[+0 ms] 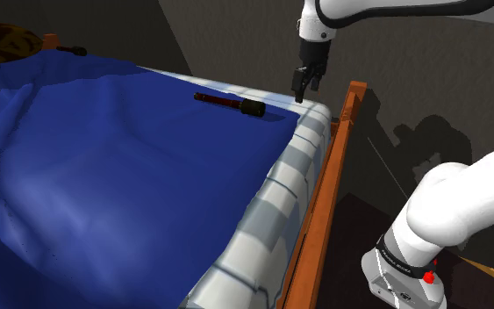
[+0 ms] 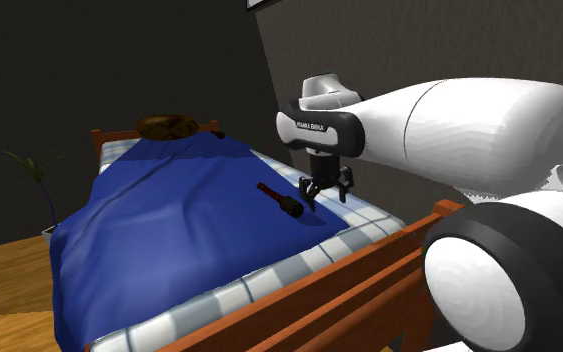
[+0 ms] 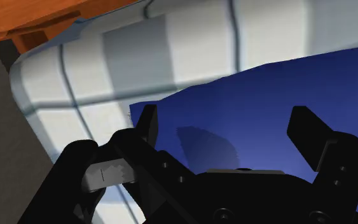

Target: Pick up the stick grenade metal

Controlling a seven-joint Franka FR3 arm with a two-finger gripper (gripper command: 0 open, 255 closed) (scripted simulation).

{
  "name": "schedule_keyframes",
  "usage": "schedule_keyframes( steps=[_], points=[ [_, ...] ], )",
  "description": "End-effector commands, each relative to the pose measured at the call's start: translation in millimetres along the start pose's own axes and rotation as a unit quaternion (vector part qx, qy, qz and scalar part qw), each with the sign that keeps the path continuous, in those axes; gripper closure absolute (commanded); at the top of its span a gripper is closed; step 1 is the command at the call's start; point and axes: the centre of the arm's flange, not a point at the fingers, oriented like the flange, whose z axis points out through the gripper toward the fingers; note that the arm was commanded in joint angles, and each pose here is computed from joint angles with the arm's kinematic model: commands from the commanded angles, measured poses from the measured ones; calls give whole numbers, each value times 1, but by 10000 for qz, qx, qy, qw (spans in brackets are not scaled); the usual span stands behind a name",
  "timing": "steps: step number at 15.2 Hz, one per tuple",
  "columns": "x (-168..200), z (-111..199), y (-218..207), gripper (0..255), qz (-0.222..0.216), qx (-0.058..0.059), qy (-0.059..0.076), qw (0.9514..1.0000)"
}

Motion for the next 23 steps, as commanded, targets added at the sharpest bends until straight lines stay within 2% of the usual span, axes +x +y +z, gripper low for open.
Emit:
schedule_keyframes(
  steps=[1,10,20,23],
  points=[
    [25,4,-5,0,-104,26,-32,9999],
    [145,18,-26,0,-554,132,-174,9982],
    [275,36,-62,0,-1052,250,-331,9936],
    [280,48,-65,0,-1071,254,-337,9933]
  ],
)
